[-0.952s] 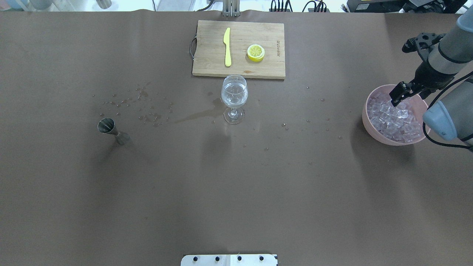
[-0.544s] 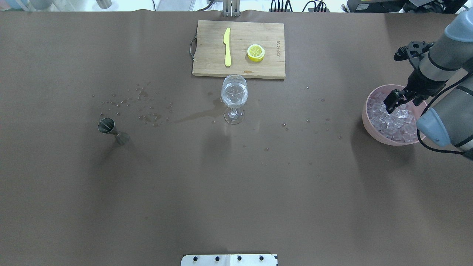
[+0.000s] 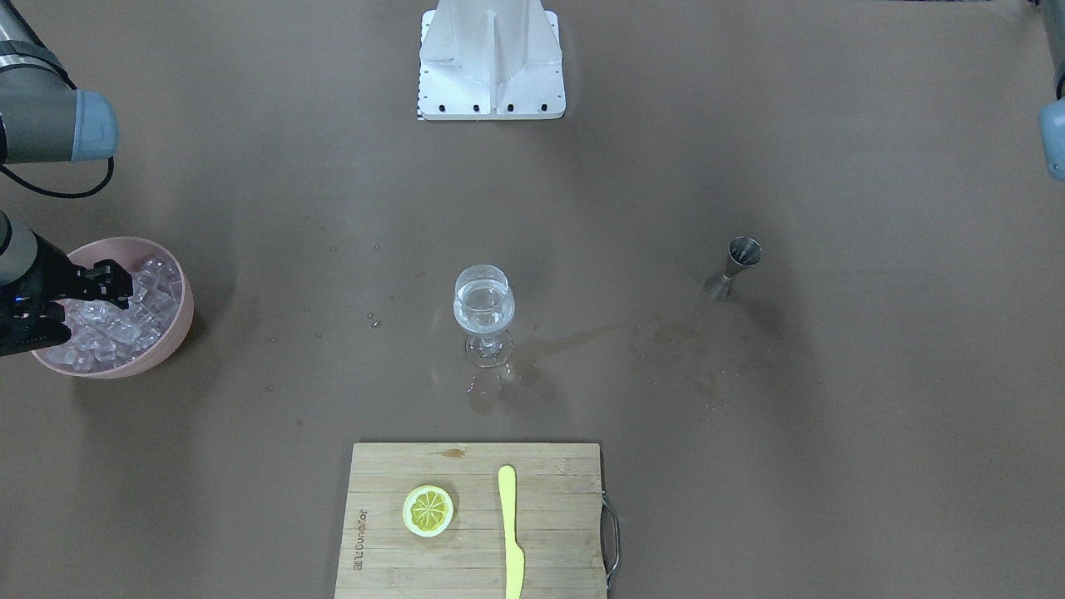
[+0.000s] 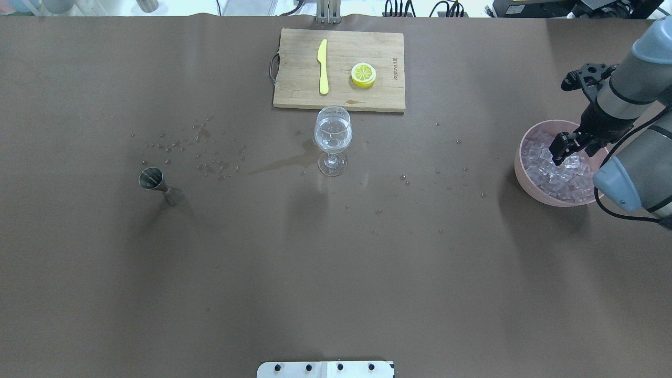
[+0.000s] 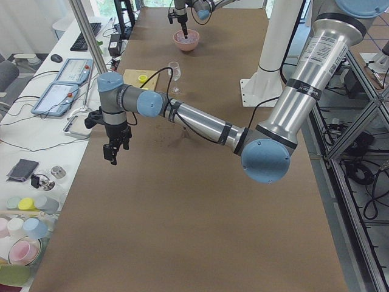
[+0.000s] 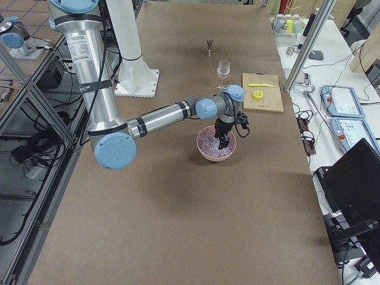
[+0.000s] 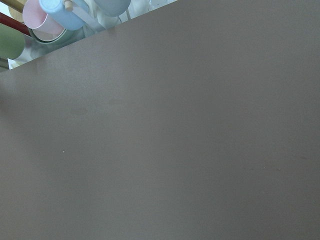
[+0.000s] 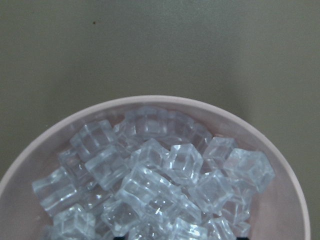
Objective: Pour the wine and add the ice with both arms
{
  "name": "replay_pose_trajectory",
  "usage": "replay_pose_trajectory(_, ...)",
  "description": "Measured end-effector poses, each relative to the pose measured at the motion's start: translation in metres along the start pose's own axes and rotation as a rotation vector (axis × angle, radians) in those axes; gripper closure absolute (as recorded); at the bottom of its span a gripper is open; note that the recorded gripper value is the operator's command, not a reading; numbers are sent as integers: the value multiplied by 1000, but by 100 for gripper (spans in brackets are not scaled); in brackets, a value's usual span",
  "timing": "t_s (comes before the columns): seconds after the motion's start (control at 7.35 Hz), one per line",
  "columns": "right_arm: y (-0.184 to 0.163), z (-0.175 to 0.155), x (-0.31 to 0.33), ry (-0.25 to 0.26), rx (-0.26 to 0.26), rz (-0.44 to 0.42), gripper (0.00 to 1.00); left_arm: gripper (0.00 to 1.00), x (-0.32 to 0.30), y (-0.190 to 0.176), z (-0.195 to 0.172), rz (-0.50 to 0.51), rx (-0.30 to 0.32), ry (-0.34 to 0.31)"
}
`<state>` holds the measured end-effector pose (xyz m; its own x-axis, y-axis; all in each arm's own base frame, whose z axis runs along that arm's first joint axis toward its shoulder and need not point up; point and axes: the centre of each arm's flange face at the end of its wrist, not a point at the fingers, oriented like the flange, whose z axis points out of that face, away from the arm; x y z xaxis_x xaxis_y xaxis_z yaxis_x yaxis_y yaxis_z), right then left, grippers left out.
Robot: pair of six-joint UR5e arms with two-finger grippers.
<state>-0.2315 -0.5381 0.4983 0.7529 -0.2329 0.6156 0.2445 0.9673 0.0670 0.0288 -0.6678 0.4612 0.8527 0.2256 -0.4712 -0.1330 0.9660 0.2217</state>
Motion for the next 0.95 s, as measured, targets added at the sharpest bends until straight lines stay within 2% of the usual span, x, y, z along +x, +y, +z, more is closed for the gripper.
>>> replay_pose_trajectory(0.27,2,2,2,1,-3,3,57,2,-1,0,-1,0,5,0)
replay_pose_trajectory(0.68,2,3,3,1,-7,5,95,2,-7,1,-7,-9,14,7)
replay_pose_trajectory(0.82,2,3,3,2,-7,4,100,2,-8,1,-8,-11,16,8)
replay_pose_trajectory(0.95,1,1,1,1,-3,1,100,2,-9,1,-8,-12,17,9)
